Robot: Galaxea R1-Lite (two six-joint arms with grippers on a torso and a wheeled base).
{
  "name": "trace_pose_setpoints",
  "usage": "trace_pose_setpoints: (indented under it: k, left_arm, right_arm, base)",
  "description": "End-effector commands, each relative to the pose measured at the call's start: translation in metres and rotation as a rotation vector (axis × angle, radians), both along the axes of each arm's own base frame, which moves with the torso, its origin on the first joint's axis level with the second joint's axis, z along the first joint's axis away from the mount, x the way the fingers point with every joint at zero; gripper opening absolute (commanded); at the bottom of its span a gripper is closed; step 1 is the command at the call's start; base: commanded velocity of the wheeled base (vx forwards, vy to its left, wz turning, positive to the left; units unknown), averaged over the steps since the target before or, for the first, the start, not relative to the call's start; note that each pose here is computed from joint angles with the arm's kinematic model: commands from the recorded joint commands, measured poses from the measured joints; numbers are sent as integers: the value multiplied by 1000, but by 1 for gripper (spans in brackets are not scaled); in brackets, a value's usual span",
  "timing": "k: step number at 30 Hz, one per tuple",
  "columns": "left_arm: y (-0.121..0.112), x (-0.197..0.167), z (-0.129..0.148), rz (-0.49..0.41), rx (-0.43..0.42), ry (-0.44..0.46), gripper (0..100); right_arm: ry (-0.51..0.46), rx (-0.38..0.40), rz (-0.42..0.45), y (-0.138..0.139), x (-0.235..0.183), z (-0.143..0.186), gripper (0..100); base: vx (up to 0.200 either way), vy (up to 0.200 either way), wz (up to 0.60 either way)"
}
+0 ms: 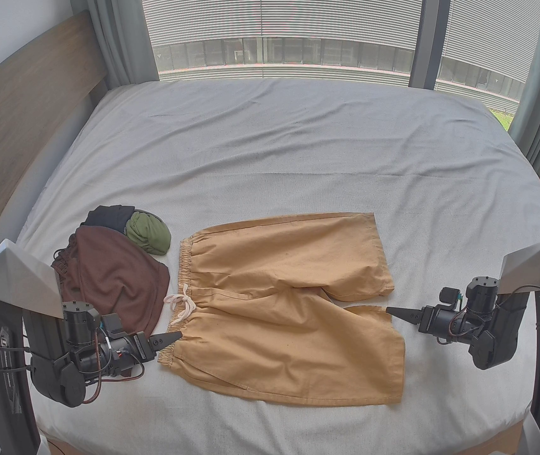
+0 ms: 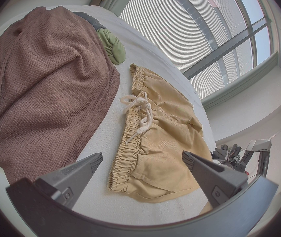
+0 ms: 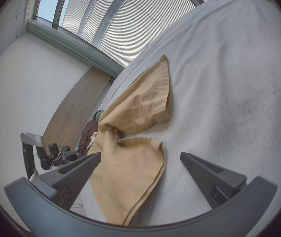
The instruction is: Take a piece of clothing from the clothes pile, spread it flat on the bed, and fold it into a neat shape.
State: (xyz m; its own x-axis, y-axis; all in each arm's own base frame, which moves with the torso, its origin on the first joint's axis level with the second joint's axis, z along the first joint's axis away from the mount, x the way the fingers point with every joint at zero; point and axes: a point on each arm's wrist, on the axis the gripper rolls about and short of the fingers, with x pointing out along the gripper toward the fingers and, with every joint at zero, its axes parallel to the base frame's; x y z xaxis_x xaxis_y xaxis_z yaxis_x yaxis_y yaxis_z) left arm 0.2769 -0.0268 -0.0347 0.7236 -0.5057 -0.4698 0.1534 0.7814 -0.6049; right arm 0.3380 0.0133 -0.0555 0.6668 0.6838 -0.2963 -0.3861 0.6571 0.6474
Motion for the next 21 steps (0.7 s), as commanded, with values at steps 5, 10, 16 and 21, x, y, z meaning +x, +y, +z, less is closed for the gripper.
trace_pose_setpoints:
  k: [5,10,16,21]
  left_arm:
    - [-4,-1,-1,-14,0,5,100]
    - [-4,-1,-1,-14,0,5,100]
    - [-4,-1,-1,-14,0,5,100]
    - [-4,-1,-1,-14,0,5,100]
  right_arm:
    - [4,0,-5,2,8,-12,100]
    - [5,1,19,11,8,-14,100]
    - [0,-1,32,17,12,-20,100]
    - [-23,-16,-5,16,19,-21,100]
  base:
    - [0,0,0]
    - [0,0,0]
    - [0,0,0]
    - [0,0,0]
